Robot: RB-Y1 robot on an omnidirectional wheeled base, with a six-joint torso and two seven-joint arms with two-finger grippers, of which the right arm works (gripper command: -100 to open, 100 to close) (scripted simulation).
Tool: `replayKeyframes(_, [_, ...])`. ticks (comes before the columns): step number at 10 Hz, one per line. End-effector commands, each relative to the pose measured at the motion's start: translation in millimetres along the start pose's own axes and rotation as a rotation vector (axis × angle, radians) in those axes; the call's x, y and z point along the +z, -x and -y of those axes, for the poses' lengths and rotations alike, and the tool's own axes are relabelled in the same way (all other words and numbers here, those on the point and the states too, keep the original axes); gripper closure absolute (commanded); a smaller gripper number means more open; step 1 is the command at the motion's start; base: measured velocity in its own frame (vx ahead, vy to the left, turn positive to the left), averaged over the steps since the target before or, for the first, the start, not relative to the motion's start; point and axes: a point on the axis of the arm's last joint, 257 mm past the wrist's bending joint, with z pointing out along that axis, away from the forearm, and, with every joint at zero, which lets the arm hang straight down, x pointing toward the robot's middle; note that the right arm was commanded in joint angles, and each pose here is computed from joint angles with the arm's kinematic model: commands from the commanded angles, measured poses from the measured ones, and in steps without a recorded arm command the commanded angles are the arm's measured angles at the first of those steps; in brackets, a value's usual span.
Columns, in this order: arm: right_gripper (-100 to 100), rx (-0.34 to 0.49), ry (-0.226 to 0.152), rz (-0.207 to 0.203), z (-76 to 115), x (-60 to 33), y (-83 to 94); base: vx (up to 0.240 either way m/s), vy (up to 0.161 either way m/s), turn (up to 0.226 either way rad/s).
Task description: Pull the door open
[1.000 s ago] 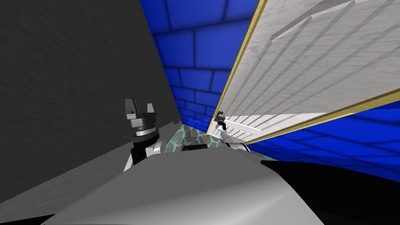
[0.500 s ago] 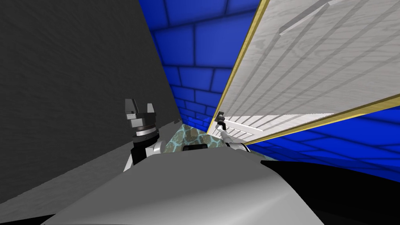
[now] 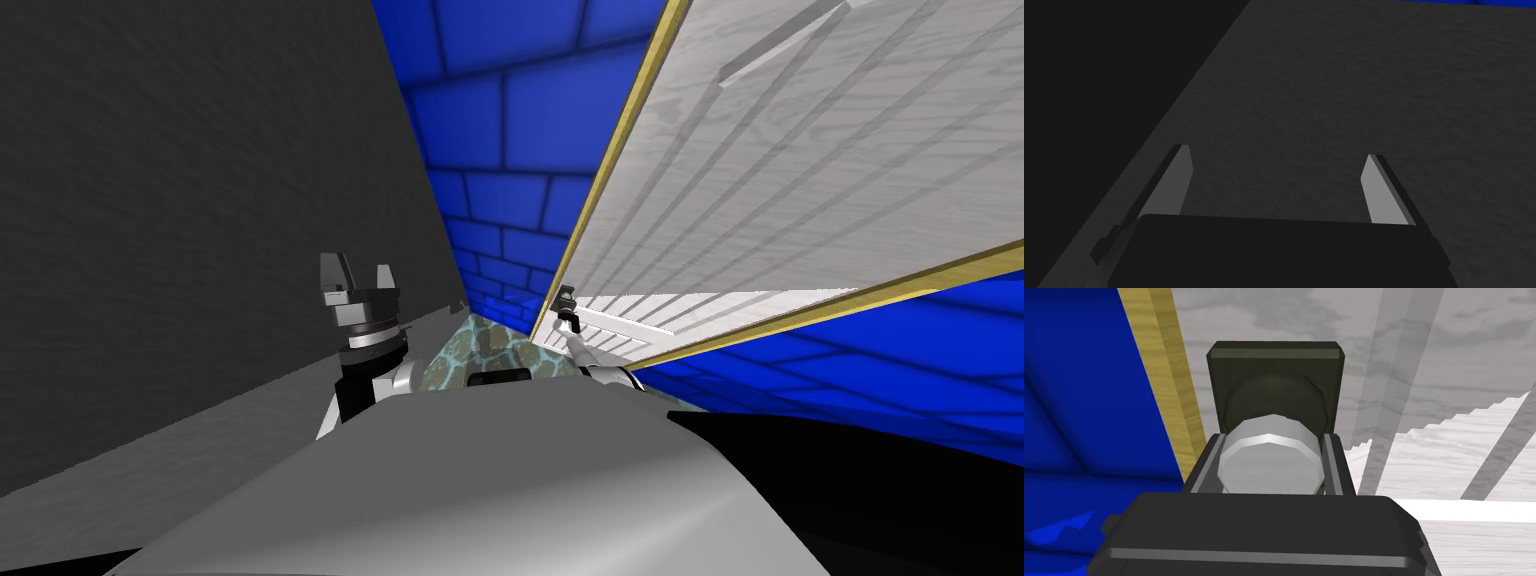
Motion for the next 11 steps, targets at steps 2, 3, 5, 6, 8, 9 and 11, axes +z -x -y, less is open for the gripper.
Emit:
replayKeyframes(2, [100, 0.012, -0.029, 0.004, 5.4, -1.2, 1.3, -0.221, -0.047, 0.141])
replayKeyframes(3, [100, 0.014, -0.038, 0.004, 5.7, -1.2, 0.9, -0.216, -0.006, 0.135])
replayKeyframes(5, [100, 0.023, -0.064, 0.004, 6.7, -1.5, 0.1, -0.266, -0.046, 0.200])
replayKeyframes(6, [100, 0.025, -0.071, 0.005, 7.0, -1.7, 0.0, -0.251, -0.089, 0.168])
replayKeyframes(8, [100, 0.022, -0.073, 0.011, 5.0, -2.5, 2.8, -0.177, -0.030, 0.088])
replayKeyframes(9, [100, 0.024, -0.076, 0.019, 6.0, -4.2, 6.5, -0.141, -0.025, 0.033])
replayKeyframes(11, [100, 0.024, -0.076, 0.019, 5.7, -4.2, 6.5, -0.247, -0.035, 0.052])
